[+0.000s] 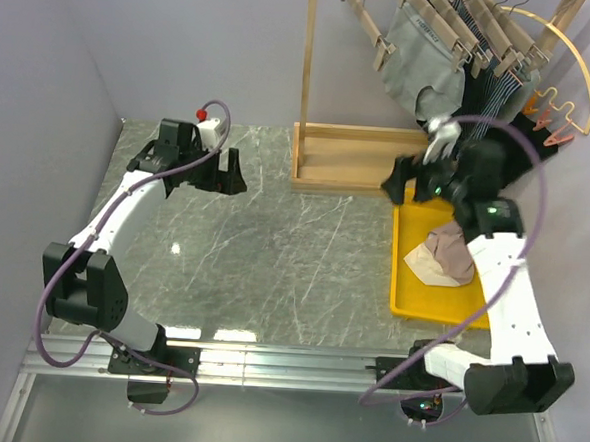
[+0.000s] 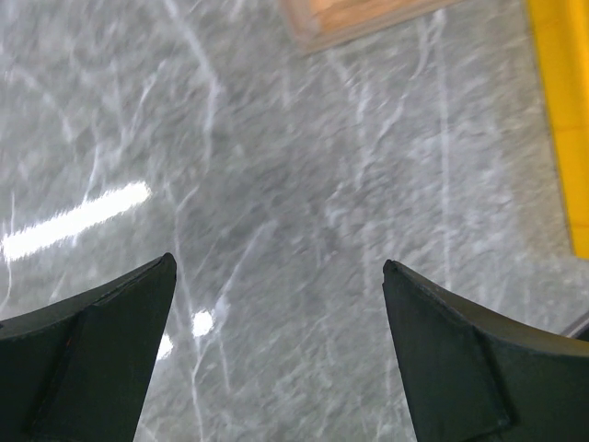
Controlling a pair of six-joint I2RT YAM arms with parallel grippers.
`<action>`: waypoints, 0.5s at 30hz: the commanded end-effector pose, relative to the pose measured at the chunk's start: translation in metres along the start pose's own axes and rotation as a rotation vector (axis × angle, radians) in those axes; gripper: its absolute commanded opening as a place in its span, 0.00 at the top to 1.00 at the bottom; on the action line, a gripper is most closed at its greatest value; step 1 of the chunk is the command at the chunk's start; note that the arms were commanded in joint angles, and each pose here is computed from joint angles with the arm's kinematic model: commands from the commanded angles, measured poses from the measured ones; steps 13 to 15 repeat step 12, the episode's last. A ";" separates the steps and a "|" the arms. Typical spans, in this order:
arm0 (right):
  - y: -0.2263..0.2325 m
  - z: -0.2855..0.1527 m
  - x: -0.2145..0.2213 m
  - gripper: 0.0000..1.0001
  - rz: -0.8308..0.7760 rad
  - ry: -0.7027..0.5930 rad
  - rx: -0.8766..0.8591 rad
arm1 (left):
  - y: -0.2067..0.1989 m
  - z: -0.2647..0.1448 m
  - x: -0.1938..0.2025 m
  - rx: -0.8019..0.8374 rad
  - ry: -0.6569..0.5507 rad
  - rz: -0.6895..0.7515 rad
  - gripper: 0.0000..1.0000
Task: Clip the underwear to the hanger
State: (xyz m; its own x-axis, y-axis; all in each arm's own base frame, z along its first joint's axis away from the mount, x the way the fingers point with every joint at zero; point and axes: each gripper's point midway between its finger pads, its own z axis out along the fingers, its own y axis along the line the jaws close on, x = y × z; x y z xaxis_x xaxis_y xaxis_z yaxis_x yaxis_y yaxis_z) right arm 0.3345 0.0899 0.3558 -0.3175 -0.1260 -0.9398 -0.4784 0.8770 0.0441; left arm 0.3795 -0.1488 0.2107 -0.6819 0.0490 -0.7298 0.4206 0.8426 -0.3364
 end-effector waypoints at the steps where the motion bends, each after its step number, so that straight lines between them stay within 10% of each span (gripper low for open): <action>1: 0.007 0.009 0.076 0.02 0.119 0.135 -0.016 | 0.012 -0.004 0.007 -0.053 -0.014 0.017 0.01; 15: -0.002 0.014 0.160 0.02 0.200 0.210 0.092 | 0.008 -0.006 0.020 -0.024 -0.052 0.059 0.00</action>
